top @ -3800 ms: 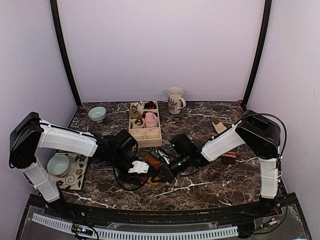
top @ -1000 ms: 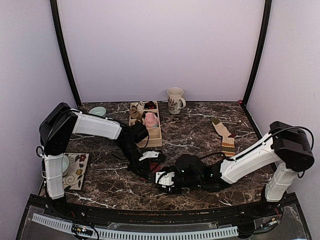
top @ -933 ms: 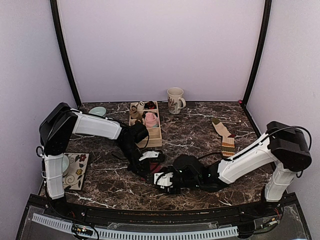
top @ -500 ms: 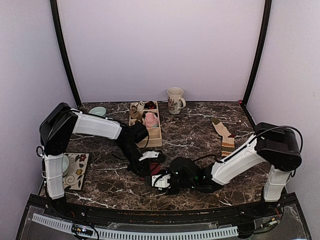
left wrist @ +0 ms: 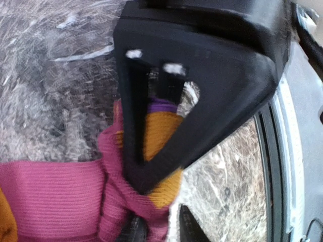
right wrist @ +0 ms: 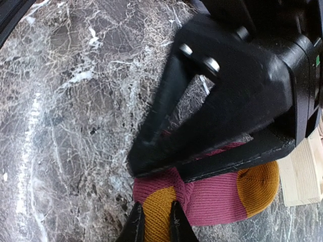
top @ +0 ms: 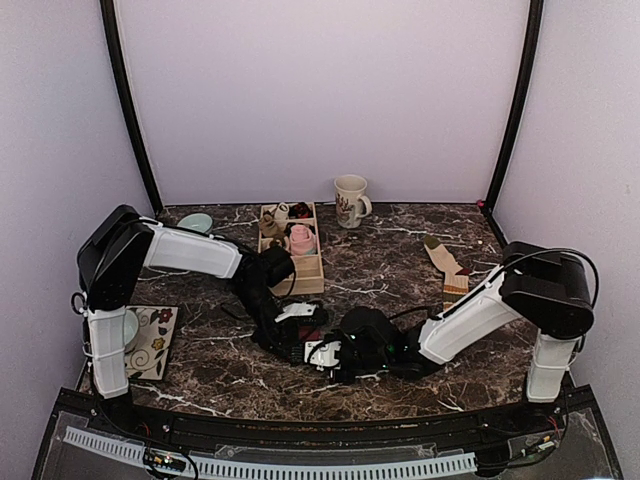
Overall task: Roll the socks
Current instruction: Roll the sock at the center of the board.
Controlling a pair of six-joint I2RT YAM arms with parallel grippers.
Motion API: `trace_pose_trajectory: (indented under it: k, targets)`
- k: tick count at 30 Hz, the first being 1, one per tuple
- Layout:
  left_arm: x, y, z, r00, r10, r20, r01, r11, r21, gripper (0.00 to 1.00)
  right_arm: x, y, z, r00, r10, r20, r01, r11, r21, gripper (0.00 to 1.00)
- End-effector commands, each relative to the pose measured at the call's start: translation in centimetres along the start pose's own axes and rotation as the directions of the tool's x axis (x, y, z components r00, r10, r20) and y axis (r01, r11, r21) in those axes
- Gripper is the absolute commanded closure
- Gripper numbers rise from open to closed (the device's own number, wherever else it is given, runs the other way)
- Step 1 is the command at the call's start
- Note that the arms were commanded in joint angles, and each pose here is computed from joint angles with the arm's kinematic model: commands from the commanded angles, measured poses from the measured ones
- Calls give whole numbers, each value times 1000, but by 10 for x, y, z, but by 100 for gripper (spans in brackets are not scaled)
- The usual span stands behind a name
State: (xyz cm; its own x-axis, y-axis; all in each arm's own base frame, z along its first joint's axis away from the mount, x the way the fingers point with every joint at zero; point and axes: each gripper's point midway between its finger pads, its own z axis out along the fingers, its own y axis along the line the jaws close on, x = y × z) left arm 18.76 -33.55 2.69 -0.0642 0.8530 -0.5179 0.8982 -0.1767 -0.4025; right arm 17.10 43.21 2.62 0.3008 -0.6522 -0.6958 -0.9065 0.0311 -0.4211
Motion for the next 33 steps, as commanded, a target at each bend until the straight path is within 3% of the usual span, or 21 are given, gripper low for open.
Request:
trace_pose_trajectory:
  k: [1,2,4,11,18,25,33]
  targets:
    - [54,5,12,981,-122,-149,116,992,-53,61,54,32,9,983,94,-160,-116,984,-132,100]
    - [52,6,7,984,-126,-123,119,991,-69,46,56,35,9,981,106,-164,-130,981,-142,100]
    - [51,8,-4,987,-137,-83,128,987,-101,40,60,41,8,977,124,-175,-152,975,-161,100]
    - [53,20,-50,988,-152,25,153,949,-274,38,62,54,5,949,211,-236,-268,932,-245,100]
    - [68,34,-92,985,-141,97,170,868,-466,37,66,71,-3,897,312,-313,-410,852,-325,100]
    - [59,31,-105,985,-103,135,159,842,-516,38,72,87,-16,791,435,-431,-590,729,-347,100]
    - [59,4,-90,992,-22,120,70,907,-415,41,86,103,-25,630,510,-585,-755,578,-309,100]
